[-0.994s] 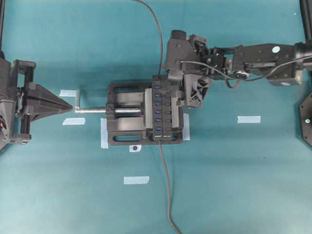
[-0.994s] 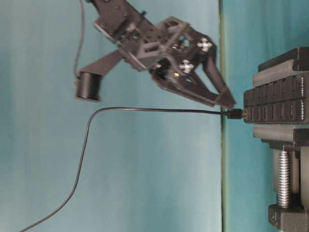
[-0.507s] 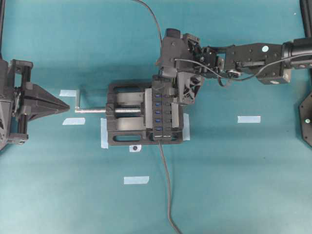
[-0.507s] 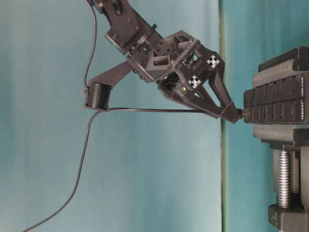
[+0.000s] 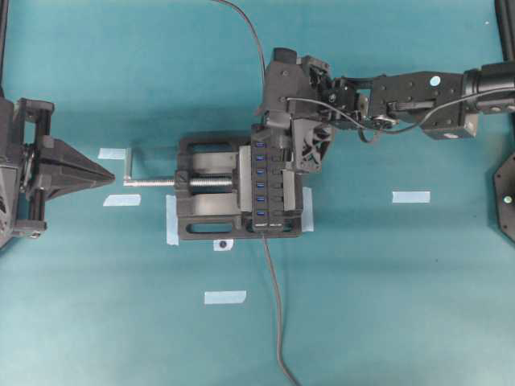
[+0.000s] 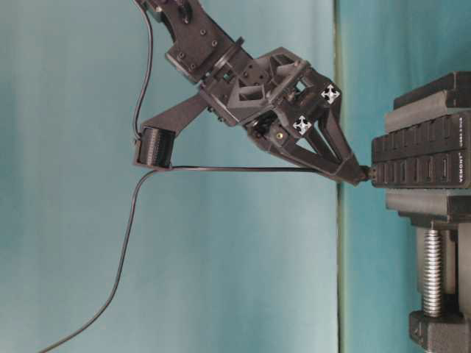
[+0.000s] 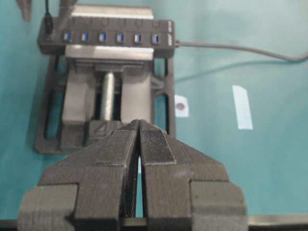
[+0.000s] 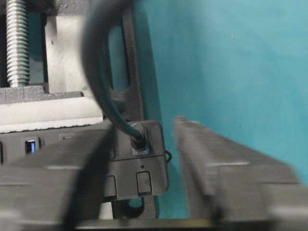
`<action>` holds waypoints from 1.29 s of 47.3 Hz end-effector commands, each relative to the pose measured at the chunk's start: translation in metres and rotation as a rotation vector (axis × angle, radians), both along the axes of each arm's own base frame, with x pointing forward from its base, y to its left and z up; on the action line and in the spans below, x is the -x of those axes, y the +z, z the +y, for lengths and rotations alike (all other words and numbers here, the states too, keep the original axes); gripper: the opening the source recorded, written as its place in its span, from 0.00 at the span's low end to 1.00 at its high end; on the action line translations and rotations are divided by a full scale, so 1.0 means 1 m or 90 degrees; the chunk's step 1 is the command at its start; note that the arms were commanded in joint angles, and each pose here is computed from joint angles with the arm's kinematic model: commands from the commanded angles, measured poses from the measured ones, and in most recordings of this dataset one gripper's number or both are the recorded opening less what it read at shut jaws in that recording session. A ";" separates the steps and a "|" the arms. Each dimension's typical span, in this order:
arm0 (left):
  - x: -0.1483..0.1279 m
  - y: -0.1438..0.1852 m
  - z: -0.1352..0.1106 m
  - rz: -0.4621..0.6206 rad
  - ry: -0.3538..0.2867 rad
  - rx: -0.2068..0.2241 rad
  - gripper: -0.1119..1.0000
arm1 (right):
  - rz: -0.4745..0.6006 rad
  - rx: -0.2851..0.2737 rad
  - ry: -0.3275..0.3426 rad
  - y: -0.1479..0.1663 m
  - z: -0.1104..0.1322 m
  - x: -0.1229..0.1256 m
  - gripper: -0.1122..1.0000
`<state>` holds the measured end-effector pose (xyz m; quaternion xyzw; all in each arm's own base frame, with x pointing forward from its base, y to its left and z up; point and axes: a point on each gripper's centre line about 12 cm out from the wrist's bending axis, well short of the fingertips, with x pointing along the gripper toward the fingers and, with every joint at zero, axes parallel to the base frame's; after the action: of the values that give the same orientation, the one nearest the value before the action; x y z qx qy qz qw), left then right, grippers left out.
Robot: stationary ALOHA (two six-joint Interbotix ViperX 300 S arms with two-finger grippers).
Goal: Insert the USB into the center port of the fixed hub
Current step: 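Lower and close the right gripper on the black USB plug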
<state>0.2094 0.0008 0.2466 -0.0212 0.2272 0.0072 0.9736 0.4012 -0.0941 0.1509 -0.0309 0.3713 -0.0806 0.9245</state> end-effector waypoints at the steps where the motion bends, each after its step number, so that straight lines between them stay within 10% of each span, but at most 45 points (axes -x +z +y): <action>1: -0.002 0.006 0.000 -0.011 0.000 0.000 0.11 | -0.020 0.008 0.005 0.012 0.000 -0.005 0.43; 14: -0.002 0.004 0.000 -0.008 0.002 0.001 0.11 | -0.022 0.000 0.000 0.013 0.001 -0.005 0.19; 61: 0.000 0.006 0.000 -0.016 0.001 0.001 0.11 | -0.025 -0.009 -0.011 0.056 0.003 -0.002 0.19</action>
<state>0.2075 0.0008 0.2488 -0.0219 0.2212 0.0073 0.9749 0.4001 -0.0923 0.1792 -0.0234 0.3842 -0.0834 0.9192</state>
